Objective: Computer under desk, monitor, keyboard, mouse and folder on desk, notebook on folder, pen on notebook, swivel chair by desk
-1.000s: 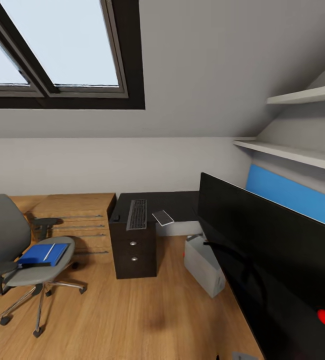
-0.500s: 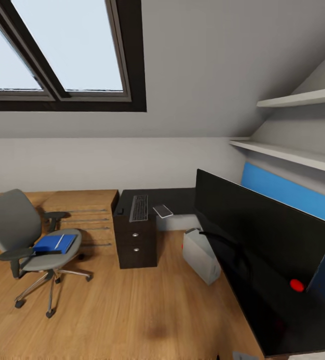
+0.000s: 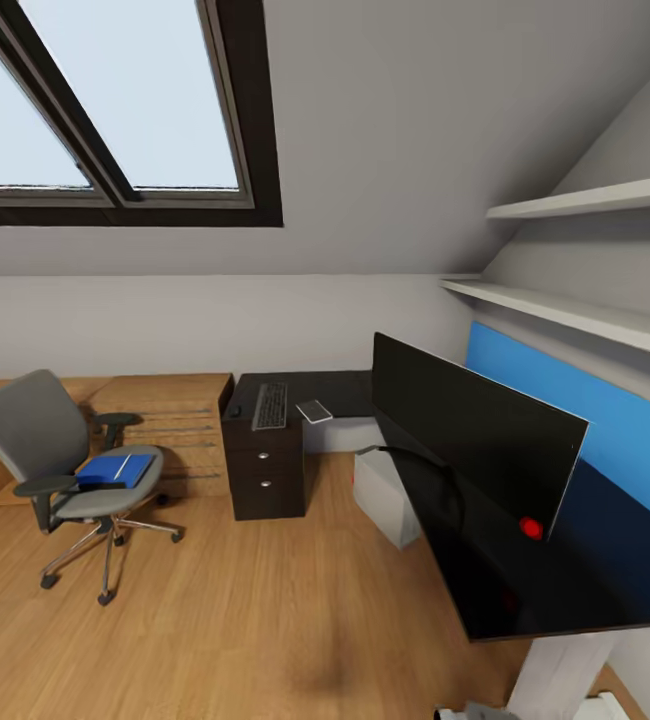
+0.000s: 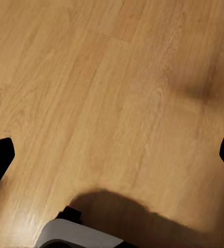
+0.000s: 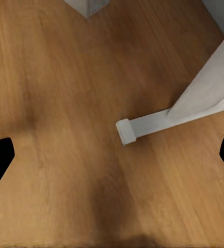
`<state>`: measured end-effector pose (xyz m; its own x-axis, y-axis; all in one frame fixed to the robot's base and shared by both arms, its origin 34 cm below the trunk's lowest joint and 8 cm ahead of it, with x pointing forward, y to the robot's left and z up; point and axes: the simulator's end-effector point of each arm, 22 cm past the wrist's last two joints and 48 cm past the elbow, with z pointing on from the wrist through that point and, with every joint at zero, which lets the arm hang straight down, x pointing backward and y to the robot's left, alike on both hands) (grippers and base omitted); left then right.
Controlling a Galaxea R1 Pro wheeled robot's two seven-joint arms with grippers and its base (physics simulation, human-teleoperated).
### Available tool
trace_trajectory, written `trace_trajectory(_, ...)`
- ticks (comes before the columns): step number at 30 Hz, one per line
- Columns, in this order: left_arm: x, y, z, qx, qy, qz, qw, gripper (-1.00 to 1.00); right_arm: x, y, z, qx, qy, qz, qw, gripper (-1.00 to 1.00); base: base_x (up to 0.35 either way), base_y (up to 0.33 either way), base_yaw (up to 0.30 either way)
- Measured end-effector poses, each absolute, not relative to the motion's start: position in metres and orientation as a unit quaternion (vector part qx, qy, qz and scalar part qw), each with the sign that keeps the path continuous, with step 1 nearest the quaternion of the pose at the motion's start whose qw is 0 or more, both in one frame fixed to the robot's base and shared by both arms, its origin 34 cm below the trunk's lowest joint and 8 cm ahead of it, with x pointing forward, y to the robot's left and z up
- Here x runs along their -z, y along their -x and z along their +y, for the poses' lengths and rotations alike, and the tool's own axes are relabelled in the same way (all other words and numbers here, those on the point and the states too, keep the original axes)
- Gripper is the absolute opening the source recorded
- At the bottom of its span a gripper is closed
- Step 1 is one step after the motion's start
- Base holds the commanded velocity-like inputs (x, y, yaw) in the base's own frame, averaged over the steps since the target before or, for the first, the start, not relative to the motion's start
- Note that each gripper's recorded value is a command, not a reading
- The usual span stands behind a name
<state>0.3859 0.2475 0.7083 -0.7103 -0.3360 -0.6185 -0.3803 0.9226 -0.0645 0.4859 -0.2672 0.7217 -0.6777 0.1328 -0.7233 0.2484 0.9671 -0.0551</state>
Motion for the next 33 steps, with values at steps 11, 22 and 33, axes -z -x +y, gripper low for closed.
trace_trajectory(11, -0.7137, -0.3816, 0.2472, -0.034, 0.194, 0.924, 0.327, 1.0, -0.7276, -0.4823, -0.2615, 0.071, -0.104, 0.913, 0.388, 1.0, -0.286, -0.24, 0.0)
trace_trajectory(22, -0.7132, -0.3809, 0.2439, -0.032, 0.195, 0.925, 0.325, 1.0, -0.7287, -0.4836, -0.2609, 0.07, -0.101, 0.912, 0.391, 1.0, -0.27, -0.241, -0.05)
trace_trajectory(33, -0.7128, -0.38, 0.2436, -0.031, 0.194, 0.925, 0.326, 1.0, -0.7285, -0.4833, -0.2632, 0.072, -0.101, 0.912, 0.391, 1.0, -0.084, -0.081, -0.178)
